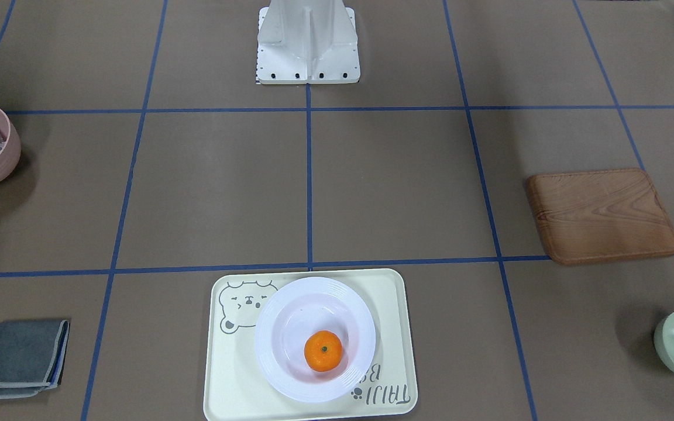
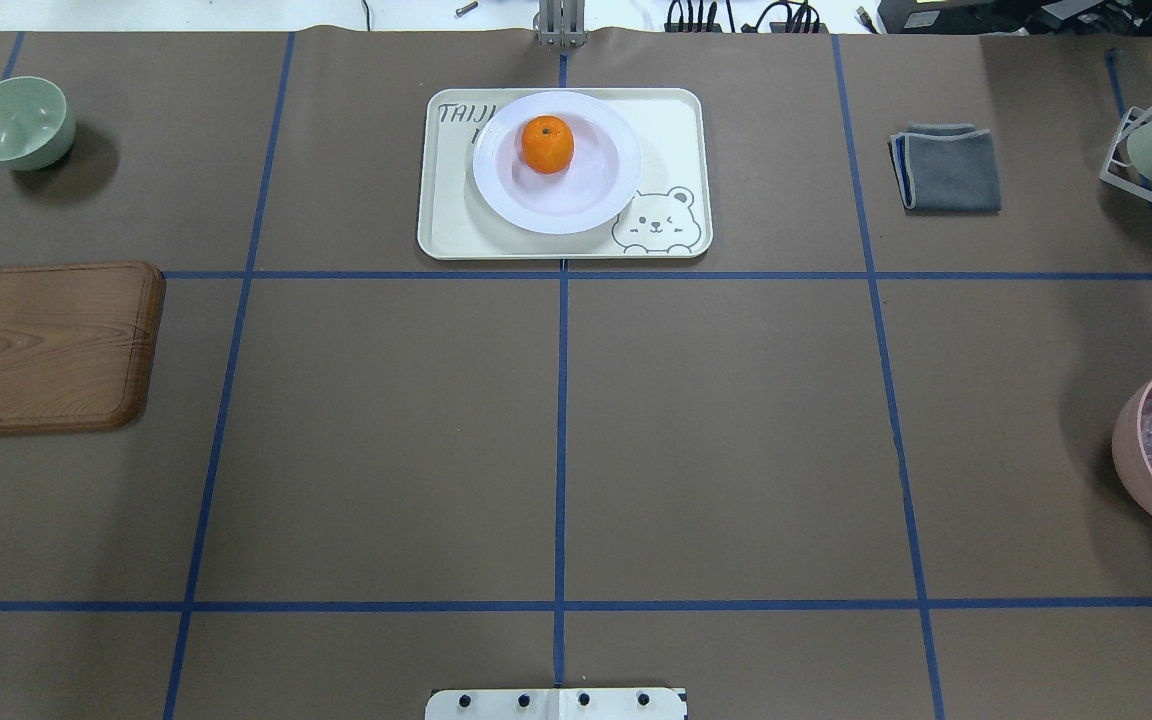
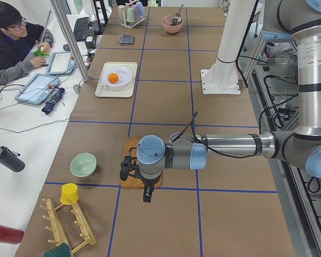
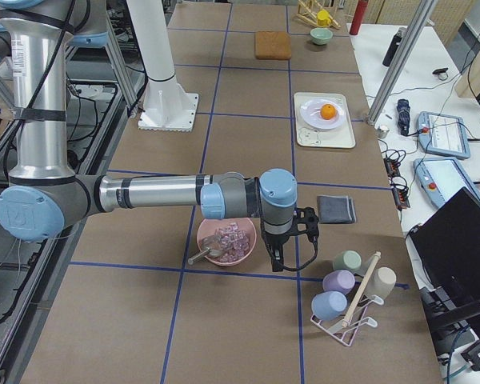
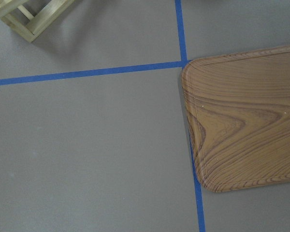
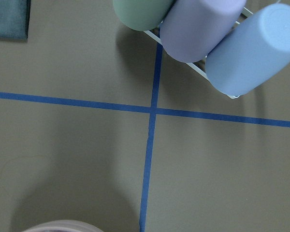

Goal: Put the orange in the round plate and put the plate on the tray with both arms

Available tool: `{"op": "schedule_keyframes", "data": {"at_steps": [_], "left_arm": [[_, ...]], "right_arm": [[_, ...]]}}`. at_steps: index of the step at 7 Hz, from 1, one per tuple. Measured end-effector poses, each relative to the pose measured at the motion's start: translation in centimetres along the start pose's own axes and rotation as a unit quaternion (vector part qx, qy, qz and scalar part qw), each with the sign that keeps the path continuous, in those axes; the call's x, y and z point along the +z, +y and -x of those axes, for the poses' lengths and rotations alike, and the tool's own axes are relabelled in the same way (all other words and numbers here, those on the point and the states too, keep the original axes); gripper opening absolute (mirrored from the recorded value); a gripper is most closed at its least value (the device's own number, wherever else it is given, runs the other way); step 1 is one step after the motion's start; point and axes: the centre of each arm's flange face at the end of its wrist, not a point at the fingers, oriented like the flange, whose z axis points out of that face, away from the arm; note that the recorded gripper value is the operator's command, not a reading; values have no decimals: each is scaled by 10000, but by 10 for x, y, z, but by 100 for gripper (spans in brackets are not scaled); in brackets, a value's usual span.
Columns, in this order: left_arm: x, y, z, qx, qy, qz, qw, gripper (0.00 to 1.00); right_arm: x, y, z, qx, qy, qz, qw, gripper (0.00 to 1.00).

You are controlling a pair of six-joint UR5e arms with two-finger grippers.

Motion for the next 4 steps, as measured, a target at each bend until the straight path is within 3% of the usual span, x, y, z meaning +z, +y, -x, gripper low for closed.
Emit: {"op": "schedule_keyframes", "data": {"at_steps": [4], "left_arm": [[2,5,1,-19,7,23,10000,98]], "right_arm": [[8,11,-6,61,-32,85,9999,100]]}}
